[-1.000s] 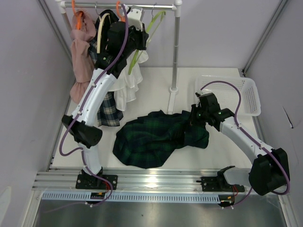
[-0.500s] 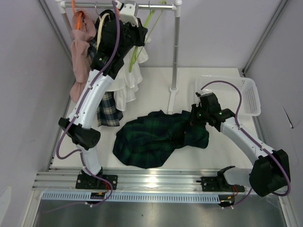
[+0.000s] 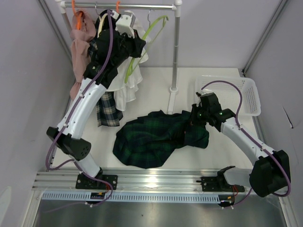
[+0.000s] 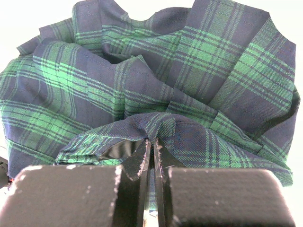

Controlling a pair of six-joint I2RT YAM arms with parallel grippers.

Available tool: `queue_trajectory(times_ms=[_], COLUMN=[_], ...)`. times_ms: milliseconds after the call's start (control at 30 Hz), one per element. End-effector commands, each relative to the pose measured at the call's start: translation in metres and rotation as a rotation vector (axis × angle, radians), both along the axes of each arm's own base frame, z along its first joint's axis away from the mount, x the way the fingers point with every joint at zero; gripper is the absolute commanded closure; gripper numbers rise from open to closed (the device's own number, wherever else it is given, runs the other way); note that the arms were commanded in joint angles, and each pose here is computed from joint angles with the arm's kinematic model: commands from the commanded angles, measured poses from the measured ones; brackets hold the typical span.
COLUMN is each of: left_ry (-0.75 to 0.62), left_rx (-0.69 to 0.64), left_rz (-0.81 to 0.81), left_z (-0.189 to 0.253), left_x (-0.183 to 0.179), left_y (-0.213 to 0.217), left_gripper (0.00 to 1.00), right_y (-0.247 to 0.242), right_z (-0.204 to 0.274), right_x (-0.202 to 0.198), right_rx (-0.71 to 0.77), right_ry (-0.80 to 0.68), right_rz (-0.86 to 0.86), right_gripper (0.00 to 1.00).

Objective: Place the skirt on the hanger

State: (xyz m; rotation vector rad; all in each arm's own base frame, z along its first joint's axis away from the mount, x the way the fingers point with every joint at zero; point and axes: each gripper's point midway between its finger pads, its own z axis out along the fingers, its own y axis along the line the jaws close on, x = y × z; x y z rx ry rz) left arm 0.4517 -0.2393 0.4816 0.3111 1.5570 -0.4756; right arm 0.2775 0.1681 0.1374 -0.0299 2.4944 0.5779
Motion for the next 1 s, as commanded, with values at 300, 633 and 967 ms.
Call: queue_trajectory(times_ms=[300, 633, 967], left_ry=[-0.012, 0.103, 0.152], left_rx=[-0.043, 0.035, 0.101], left_rz=[-0.16, -0.384, -0.615], left_z=[-0.001, -0.057, -0.109], left_x=[-0.098, -0.197, -0.304], left_y=[0.015, 0.024, 0.043], left_gripper=[1.0, 1.0, 1.0], right_y=[0.002, 0.0, -0.006], right_z=[0.016, 0.012, 0.01], right_x=[0.007, 0.008, 0.009], right_rx=[0.024, 0.0, -0.026], right_ry=[-0.06, -0.041, -0.027], right_rz=[0.011, 0.006, -0.006], right_gripper=[1.0, 1.0, 1.0])
